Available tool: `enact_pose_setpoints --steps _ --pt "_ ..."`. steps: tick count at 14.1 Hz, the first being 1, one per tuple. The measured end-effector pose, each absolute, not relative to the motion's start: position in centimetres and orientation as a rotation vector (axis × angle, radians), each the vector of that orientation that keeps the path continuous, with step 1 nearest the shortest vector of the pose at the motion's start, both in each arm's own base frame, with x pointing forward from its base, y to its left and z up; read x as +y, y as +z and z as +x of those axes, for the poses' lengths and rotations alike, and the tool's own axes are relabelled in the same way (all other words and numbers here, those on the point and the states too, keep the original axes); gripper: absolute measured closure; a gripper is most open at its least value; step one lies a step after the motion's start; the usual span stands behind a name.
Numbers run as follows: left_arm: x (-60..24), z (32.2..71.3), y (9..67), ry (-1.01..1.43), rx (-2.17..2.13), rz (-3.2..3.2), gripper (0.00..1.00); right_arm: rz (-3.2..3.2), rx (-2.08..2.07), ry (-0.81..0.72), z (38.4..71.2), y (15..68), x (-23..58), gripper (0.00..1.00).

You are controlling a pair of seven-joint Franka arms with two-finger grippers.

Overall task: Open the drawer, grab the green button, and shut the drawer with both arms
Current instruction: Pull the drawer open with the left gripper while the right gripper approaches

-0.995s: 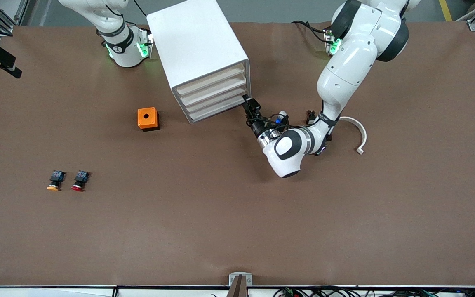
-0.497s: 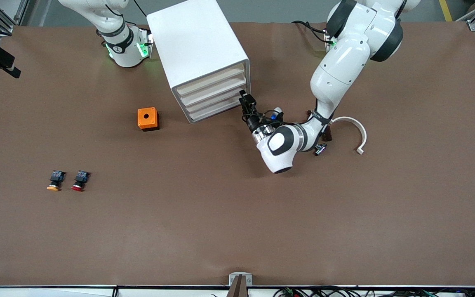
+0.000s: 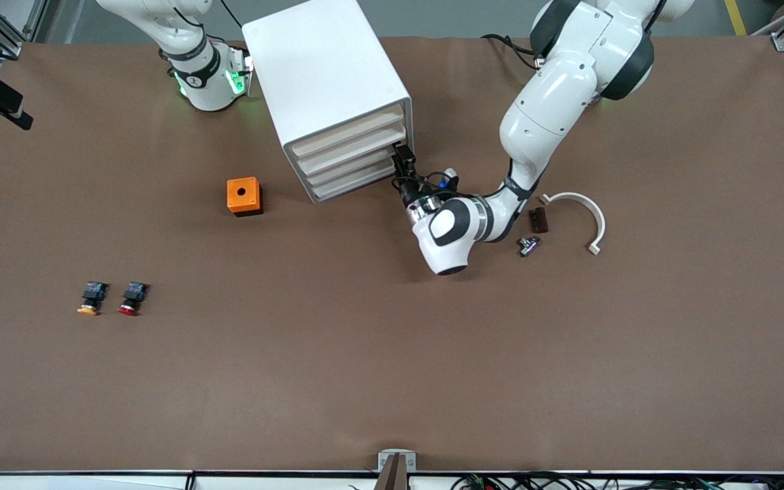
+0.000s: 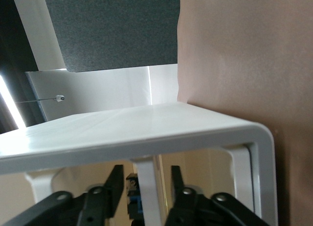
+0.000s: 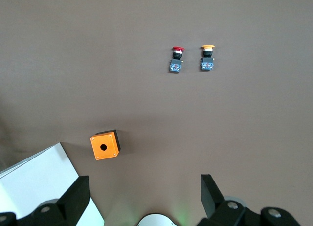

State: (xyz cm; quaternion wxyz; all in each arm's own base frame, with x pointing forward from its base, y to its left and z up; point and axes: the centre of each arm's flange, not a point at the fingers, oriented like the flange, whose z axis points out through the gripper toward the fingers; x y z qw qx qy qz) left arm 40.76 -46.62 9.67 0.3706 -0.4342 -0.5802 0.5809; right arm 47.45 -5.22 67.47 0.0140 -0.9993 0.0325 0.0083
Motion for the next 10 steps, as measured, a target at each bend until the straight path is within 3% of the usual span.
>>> enact_pose_setpoints --steps 1,2,5,6,8,10 --pt "-46.5 40.5 9.5 1.487 -1.483 -1.107 0.55 -3.111 0.111 0.028 47.5 67.4 -5.5 0.0" --pt "-46.5 40.3 9.4 1.486 -1.478 -1.103 0.63 -3.111 0.122 0.033 47.5 67.2 -5.9 0.0" --pt "-46.6 39.8 9.4 1.484 -1.452 -1.099 0.74 -3.108 0.129 0.085 48.6 65.6 -6.2 0.0" --pt "-46.7 39.5 9.4 1.48 -1.442 -1.1 0.74 -3.107 0.128 0.118 49.3 64.5 -6.2 0.0" --pt "-46.9 39.2 9.2 1.472 -1.44 -1.101 0.88 -3.106 0.132 0.199 51.2 61.5 -6.4 0.0" --pt "-46.9 39.2 9.1 1.471 -1.441 -1.1 0.9 -3.104 0.119 0.307 53.9 57.1 -6.8 0.0"
